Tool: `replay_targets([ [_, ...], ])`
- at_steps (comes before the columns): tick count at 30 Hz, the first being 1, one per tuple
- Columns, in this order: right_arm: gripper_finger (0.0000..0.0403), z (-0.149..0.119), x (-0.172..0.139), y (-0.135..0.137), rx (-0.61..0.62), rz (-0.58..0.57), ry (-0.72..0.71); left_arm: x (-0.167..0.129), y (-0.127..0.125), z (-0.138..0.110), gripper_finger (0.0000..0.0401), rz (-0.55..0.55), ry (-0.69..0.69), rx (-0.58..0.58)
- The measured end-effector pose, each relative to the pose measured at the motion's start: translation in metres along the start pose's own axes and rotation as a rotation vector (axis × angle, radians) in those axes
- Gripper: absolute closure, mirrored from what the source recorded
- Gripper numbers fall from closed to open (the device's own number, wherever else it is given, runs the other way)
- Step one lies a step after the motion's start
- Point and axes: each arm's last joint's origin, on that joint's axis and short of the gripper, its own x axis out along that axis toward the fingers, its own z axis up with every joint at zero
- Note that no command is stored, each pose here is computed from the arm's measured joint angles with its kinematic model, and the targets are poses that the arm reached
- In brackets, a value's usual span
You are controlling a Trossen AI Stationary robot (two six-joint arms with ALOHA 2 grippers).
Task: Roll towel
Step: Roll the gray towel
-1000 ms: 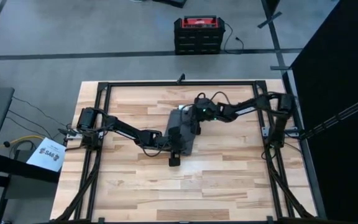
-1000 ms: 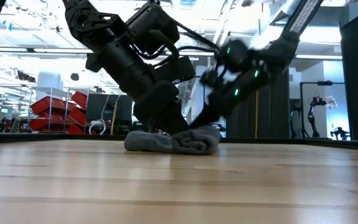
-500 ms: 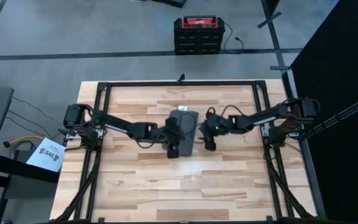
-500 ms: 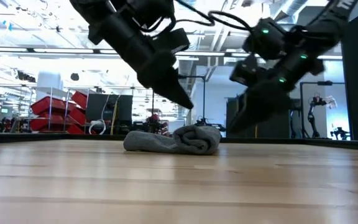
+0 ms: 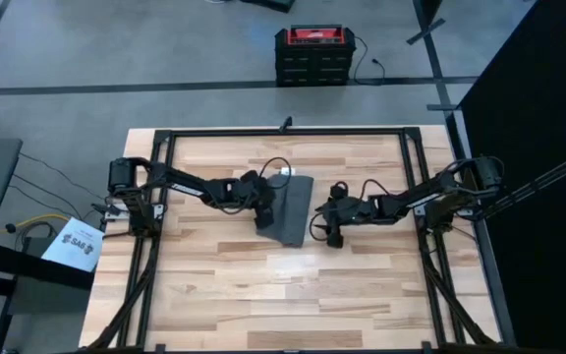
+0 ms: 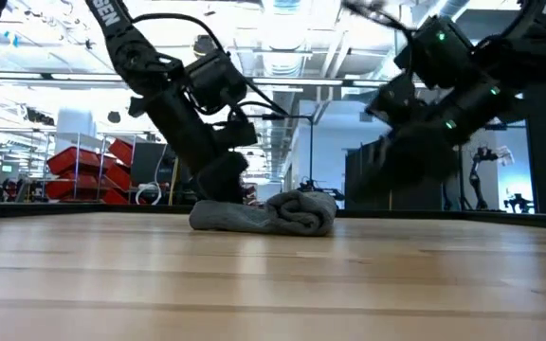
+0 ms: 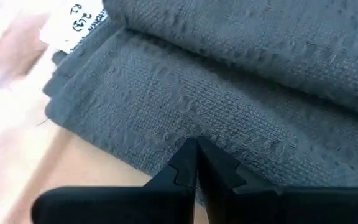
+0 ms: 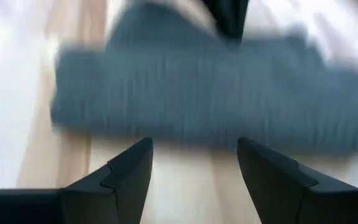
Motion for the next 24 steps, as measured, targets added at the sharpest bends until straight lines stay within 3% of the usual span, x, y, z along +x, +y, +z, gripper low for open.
replay_targets([
  [4, 0.0200, 0.034, 0.010, -0.022, 0.009, -0.004, 0.082, 0.008, -0.015, -0.004, 0.0401, -0.028, -0.035, -0.071],
  [7, 0.0230, 0.052, 0.021, -0.037, -0.076, -0.011, 0.175, 0.009, -0.024, -0.005, 0.0401, -0.045, -0.039, -0.086],
  [11, 0.0305, 0.058, 0.038, -0.060, -0.110, 0.031, 0.192, 0.004, -0.031, -0.006, 0.0401, -0.018, -0.051, -0.079],
  [15, 0.0390, 0.046, 0.054, -0.074, -0.109, 0.080, 0.189, -0.006, -0.032, -0.001, 0.0401, -0.013, -0.077, -0.039],
  [19, 0.0399, 0.054, 0.060, -0.085, -0.106, 0.057, 0.198, -0.009, -0.027, 0.015, 0.0401, -0.022, -0.202, -0.024],
  [24, 0.0402, 0.078, 0.075, -0.075, -0.218, 0.150, 0.338, 0.007, -0.013, 0.014, 0.0401, -0.011, -0.226, -0.024],
])
